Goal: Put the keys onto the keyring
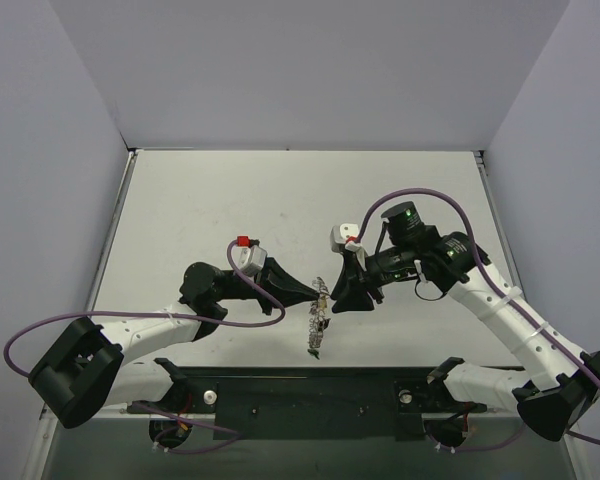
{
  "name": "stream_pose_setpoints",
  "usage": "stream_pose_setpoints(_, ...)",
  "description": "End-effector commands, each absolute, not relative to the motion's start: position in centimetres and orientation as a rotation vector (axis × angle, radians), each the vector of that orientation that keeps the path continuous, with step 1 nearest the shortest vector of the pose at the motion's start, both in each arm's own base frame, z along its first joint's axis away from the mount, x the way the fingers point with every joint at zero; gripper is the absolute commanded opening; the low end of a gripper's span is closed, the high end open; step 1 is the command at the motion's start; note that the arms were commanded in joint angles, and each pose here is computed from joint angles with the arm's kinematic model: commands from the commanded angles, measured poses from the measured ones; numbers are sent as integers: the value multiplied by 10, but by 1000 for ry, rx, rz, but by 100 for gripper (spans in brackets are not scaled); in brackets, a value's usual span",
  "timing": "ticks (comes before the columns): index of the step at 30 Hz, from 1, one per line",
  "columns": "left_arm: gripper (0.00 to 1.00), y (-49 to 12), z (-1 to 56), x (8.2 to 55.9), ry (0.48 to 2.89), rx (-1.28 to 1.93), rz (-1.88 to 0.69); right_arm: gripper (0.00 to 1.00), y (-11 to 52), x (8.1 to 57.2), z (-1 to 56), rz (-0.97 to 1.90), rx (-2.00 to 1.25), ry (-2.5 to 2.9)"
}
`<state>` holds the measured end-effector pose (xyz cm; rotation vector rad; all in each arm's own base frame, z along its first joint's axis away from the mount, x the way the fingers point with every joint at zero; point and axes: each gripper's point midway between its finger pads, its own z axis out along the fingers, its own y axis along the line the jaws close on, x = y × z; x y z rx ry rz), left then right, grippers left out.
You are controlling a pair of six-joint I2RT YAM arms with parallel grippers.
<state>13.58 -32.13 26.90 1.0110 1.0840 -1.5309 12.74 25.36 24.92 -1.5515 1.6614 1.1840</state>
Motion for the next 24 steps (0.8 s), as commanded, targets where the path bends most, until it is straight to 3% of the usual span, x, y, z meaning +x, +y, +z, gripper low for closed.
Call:
stream_pose_setpoints(1, 0, -319, 298, 137, 955, 999, -1498, 29, 253, 125, 254, 1177, -1550, 1631)
stream_pose_setpoints(24, 0, -318, 300, 136, 952, 994, -1499, 35, 268, 123, 255, 1279, -1475, 1644)
